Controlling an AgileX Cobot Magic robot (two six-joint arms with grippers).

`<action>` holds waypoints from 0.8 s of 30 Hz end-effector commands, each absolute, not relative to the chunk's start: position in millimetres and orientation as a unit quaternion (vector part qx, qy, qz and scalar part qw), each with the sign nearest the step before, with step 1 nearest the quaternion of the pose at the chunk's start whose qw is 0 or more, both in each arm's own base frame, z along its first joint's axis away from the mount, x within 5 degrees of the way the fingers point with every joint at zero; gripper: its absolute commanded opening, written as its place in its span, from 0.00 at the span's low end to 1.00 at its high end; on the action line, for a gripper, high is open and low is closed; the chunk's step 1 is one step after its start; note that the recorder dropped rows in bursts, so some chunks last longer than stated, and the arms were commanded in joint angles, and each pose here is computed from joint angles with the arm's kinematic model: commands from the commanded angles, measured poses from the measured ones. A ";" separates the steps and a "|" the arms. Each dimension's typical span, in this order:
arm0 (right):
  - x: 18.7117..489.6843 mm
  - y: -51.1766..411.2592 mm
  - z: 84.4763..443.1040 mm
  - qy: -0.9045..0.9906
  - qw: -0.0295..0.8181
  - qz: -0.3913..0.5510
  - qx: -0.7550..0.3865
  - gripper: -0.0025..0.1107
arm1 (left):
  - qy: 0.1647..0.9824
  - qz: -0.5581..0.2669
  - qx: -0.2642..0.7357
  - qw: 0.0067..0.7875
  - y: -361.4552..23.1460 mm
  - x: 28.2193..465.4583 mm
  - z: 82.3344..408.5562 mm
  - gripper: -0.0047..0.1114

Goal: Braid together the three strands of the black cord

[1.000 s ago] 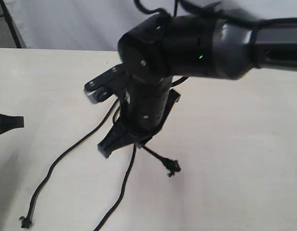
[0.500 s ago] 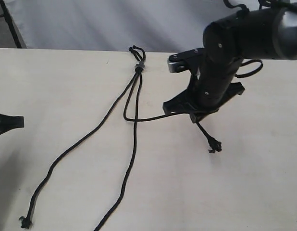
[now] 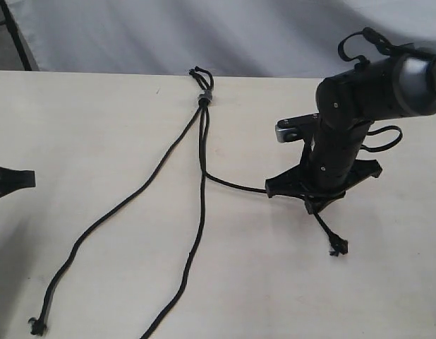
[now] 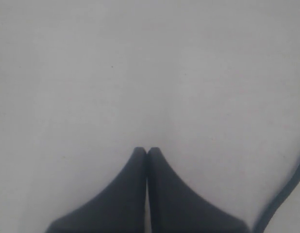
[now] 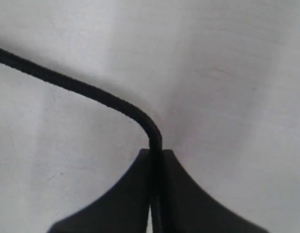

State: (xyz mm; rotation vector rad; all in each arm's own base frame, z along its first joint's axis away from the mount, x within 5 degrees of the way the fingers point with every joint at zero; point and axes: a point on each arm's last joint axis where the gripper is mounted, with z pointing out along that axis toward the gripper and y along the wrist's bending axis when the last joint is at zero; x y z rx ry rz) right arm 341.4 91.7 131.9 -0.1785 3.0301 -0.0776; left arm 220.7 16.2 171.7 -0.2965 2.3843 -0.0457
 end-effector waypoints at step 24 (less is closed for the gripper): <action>330.5 93.6 236.4 0.979 0.186 0.028 -0.080 0.62 | 0.933 -0.031 -0.096 0.345 1.7 220.1 170.2 0.04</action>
